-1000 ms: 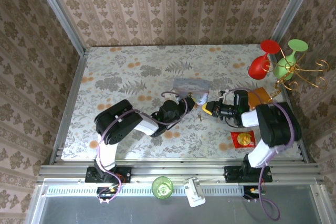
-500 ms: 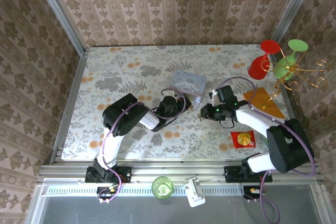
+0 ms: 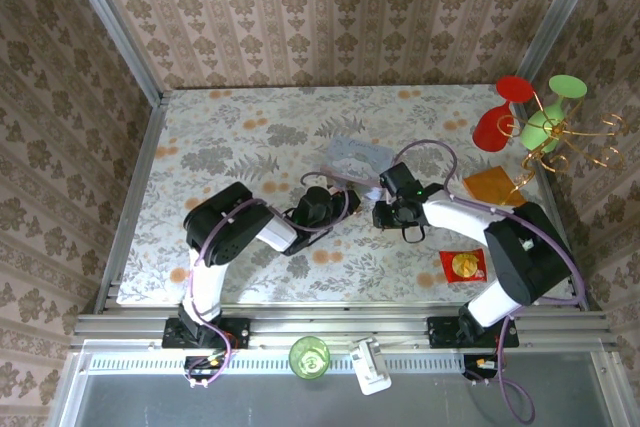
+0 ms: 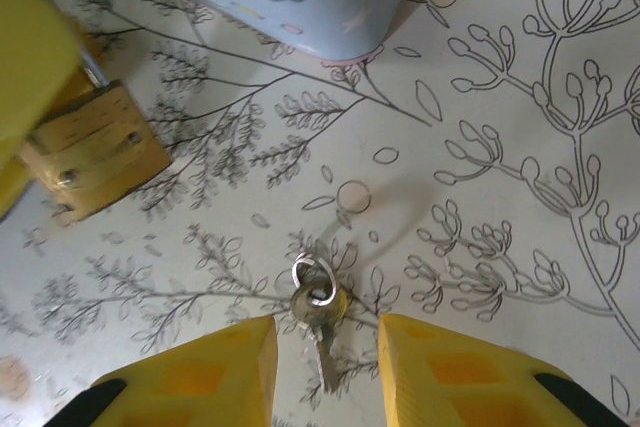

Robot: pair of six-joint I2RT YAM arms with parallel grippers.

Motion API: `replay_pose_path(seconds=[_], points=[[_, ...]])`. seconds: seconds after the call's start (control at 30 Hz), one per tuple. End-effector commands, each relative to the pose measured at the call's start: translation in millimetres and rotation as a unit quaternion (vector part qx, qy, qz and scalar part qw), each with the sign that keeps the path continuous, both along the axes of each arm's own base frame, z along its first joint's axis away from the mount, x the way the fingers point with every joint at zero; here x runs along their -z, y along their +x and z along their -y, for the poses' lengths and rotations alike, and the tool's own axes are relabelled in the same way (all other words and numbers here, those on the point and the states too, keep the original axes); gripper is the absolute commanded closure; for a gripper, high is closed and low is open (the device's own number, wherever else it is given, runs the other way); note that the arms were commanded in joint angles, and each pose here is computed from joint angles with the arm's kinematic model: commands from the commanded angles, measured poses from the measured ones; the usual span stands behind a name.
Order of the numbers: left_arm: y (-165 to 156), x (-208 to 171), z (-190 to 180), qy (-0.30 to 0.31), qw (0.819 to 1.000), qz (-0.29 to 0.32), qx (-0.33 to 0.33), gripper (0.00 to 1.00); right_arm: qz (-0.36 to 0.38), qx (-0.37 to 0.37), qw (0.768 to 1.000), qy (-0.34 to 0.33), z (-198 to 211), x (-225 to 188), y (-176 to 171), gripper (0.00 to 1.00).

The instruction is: Unlock a padlock with a key

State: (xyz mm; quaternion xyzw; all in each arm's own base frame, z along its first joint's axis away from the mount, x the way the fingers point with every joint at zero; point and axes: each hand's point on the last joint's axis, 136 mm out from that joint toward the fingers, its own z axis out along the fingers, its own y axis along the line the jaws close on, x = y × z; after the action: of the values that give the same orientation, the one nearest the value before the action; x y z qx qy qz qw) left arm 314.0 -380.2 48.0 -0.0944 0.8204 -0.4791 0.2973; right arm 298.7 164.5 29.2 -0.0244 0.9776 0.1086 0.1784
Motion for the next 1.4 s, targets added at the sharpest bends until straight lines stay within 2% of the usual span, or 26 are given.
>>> replay_pose_path(seconds=[0.0, 0.17, 0.27, 0.37, 0.5, 0.53, 0.63, 0.83, 0.97, 1.13, 1.3, 1.37], points=[[-2, -10, -8, 0.018, 1.000, 0.018, -0.002, 0.66, 0.014, -0.006, 0.999, -0.028, -2, 2, 13, 0.68], [-8, -19, -18, 0.033, 0.999, 0.031, 0.001, 0.63, 0.010, -0.009, 0.998, -0.057, -1, 7, 17, 0.68], [-13, -20, -27, 0.033, 0.999, 0.031, -0.003, 0.63, 0.004, -0.022, 0.997, -0.069, -5, 11, 13, 0.75], [-17, -21, -33, 0.037, 0.999, 0.032, 0.001, 0.63, -0.011, -0.029, 0.994, -0.101, -1, 17, 2, 0.76], [-23, -21, -38, 0.041, 0.999, 0.032, 0.005, 0.63, -0.010, -0.027, 0.995, -0.091, 1, 20, -6, 0.78], [-24, -21, -38, 0.041, 0.999, 0.033, 0.006, 0.63, -0.008, -0.030, 0.995, -0.091, 0, 21, -6, 0.80], [-24, -23, -39, 0.047, 0.998, 0.039, 0.009, 0.64, -0.005, -0.037, 0.996, -0.086, -4, 25, -5, 0.98], [-30, -47, -39, 0.086, 0.992, 0.082, 0.035, 0.66, 0.021, -0.036, 0.999, -0.006, -21, 0, -3, 1.00], [-39, -71, -42, 0.101, 0.984, 0.130, 0.062, 0.65, 0.025, -0.022, 0.995, 0.094, -26, -31, -2, 1.00], [-64, -102, -31, 0.086, 0.969, 0.192, 0.130, 0.72, 0.052, -0.020, 0.979, 0.199, -36, -79, -7, 1.00], [-105, -148, -15, 0.008, 0.951, 0.260, 0.168, 0.67, 0.108, -0.016, 0.962, 0.249, -42, -128, -7, 1.00], [-119, -157, -11, 0.022, 0.941, 0.289, 0.176, 0.64, 0.136, -0.010, 0.954, 0.269, -42, -148, -6, 1.00]])
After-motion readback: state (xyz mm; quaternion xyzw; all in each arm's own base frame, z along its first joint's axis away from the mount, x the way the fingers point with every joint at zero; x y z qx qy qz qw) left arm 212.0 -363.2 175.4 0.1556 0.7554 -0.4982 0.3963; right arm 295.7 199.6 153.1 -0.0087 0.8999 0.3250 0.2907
